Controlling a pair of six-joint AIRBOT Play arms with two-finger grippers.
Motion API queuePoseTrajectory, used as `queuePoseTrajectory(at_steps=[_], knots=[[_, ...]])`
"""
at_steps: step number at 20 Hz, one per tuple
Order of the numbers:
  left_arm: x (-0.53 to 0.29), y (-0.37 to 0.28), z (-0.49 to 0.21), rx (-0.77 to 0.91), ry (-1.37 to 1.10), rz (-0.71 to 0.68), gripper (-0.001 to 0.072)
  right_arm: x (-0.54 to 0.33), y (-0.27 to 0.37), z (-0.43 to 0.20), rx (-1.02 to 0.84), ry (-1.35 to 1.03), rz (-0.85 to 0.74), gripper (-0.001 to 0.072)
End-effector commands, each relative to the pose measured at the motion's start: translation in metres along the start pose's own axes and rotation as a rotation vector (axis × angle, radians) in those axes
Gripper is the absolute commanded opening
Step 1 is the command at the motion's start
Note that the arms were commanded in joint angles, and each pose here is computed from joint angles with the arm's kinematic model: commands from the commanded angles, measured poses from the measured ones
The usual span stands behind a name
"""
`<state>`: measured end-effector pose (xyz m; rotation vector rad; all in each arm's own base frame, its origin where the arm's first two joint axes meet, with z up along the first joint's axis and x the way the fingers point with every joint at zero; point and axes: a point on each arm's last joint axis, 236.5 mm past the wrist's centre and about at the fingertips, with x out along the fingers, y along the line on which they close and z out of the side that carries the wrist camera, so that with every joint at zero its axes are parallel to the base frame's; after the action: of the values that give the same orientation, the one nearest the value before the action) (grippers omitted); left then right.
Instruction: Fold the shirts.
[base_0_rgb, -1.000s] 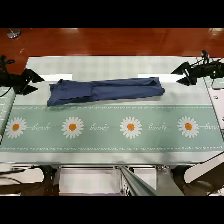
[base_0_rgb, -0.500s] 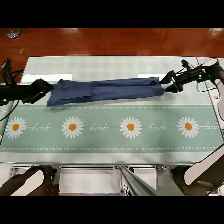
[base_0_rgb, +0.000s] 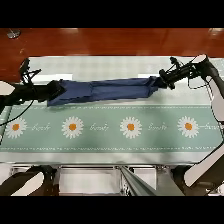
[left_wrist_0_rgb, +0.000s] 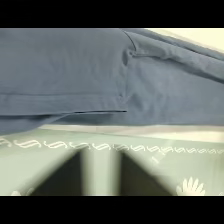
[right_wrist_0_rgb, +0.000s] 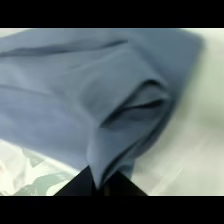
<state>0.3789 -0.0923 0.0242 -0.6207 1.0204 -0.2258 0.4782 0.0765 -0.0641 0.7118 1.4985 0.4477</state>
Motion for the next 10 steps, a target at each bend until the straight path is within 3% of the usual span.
queuePoseTrajectory(at_steps=[1, 5, 10], knots=[[0.006, -0.016, -0.007, 0.058, 0.017, -0.041, 0.0032, -0.042, 0.002, -0.002, -0.092, -0.068, -0.137, 0.0025], [0.016, -0.062, -0.017, 0.163, 0.018, -0.126, 0.0031, -0.105, 0.029, -0.036, -0.202, -0.2, -0.206, 0.0025], [0.067, -0.146, -0.064, 0.337, 0.128, -0.22, 0.0031, -0.154, 0.047, -0.129, -0.292, -0.3, -0.326, 0.0025]])
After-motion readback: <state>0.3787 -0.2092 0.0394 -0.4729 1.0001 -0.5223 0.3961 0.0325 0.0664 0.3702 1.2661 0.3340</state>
